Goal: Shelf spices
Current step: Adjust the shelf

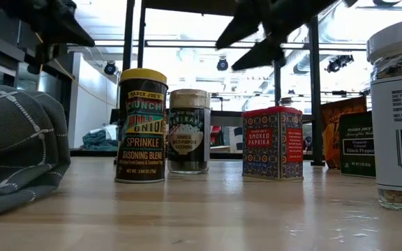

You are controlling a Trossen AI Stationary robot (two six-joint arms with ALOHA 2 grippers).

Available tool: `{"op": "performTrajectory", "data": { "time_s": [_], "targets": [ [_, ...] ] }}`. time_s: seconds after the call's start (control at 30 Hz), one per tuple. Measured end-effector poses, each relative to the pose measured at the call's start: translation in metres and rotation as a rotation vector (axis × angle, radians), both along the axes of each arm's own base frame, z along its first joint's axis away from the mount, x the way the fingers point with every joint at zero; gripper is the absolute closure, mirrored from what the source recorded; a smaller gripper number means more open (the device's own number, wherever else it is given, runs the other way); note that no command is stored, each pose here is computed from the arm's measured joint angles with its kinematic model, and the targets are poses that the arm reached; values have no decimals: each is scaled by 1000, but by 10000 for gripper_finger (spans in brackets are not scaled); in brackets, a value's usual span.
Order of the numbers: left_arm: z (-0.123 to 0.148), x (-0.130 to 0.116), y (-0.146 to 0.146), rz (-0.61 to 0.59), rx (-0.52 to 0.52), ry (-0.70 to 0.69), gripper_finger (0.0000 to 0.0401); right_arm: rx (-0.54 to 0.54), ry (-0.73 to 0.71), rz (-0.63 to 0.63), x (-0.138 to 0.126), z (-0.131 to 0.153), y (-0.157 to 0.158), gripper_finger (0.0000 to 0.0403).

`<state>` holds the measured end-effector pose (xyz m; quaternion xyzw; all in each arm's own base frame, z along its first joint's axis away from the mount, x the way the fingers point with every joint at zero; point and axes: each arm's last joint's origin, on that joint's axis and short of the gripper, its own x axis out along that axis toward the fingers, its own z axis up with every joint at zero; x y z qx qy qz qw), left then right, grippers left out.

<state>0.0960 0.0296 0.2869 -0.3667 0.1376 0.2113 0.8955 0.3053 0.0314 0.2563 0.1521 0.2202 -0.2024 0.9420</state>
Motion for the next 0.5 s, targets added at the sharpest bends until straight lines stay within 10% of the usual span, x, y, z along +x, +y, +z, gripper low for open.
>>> {"op": "performTrajectory", "data": {
  "time_s": [0.33,0.5],
  "targets": [
    [4,57,-47,-64,-24,-120,401,89,-12,-190,-74,42,10,61],
    [-6,94,-79,86,24,-197,401,136,13,-248,-88,38,21,61]
  ]
}}
